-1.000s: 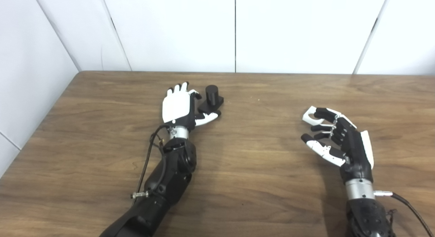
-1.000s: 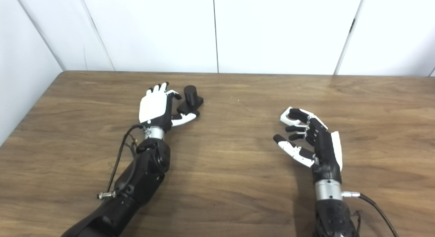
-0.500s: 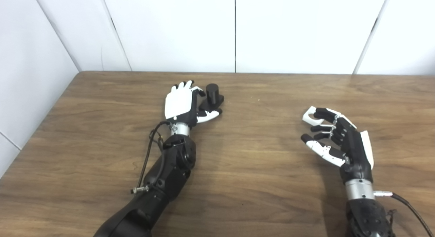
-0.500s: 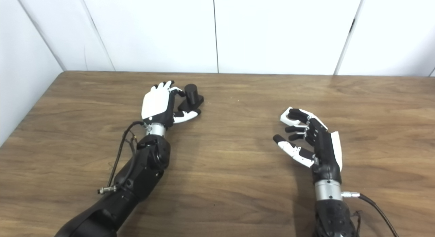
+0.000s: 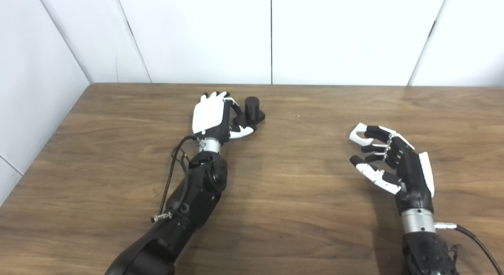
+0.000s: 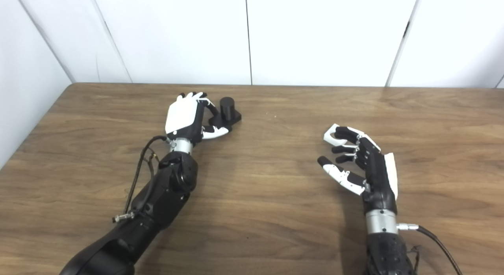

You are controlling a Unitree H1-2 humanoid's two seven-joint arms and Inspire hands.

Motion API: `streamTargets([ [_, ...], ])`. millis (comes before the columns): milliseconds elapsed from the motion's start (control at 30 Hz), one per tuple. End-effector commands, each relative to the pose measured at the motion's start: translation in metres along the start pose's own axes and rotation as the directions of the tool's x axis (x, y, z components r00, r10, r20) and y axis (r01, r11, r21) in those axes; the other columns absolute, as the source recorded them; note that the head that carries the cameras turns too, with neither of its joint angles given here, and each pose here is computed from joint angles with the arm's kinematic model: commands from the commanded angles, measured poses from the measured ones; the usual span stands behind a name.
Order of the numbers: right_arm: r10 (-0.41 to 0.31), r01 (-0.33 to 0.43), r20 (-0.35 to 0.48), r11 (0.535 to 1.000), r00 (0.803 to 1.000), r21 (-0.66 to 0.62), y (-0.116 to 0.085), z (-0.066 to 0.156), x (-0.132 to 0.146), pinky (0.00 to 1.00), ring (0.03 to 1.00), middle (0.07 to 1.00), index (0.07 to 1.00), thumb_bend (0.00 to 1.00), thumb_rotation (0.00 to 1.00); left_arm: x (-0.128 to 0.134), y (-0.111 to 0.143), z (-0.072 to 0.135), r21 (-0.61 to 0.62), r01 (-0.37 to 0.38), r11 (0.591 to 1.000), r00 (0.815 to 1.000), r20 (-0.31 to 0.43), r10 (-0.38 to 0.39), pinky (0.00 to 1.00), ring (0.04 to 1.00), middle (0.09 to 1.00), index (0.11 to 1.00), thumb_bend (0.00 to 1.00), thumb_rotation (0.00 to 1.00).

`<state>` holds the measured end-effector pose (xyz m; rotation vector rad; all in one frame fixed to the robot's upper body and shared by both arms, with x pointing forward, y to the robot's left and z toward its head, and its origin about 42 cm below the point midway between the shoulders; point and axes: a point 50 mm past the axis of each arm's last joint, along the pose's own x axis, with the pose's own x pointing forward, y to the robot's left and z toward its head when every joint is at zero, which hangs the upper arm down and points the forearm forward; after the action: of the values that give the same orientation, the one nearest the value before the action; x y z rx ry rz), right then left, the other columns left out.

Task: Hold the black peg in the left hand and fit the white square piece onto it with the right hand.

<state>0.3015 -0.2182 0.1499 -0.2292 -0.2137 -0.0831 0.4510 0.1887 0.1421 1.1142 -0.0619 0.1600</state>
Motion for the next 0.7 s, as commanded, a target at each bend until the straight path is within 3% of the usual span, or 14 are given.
streamTargets([
  [0,-0.019,0.019,0.073,1.000,0.997,0.003,-0.003,0.016,0.006,0.49,0.596,0.722,0.705,0.50,0.08,0.004,0.006,-0.016,0.042,0.018,0.999,0.999,-0.039,-0.017,1.00,0.941,0.877,0.484,0.52,0.08],
  [367,-0.026,0.027,0.070,1.000,0.997,-0.007,-0.006,0.016,0.005,0.47,0.587,0.717,0.703,0.51,0.15,-0.002,0.004,-0.019,0.054,0.098,0.994,0.995,-0.002,-0.098,1.00,0.935,0.879,0.487,0.51,0.08],
  [667,-0.023,0.024,0.081,1.000,0.996,-0.010,-0.008,0.016,0.007,0.46,0.581,0.711,0.700,0.51,0.19,-0.009,0.013,-0.026,0.051,0.226,0.973,0.966,0.119,-0.230,1.00,0.968,0.906,0.490,0.51,0.09],
])
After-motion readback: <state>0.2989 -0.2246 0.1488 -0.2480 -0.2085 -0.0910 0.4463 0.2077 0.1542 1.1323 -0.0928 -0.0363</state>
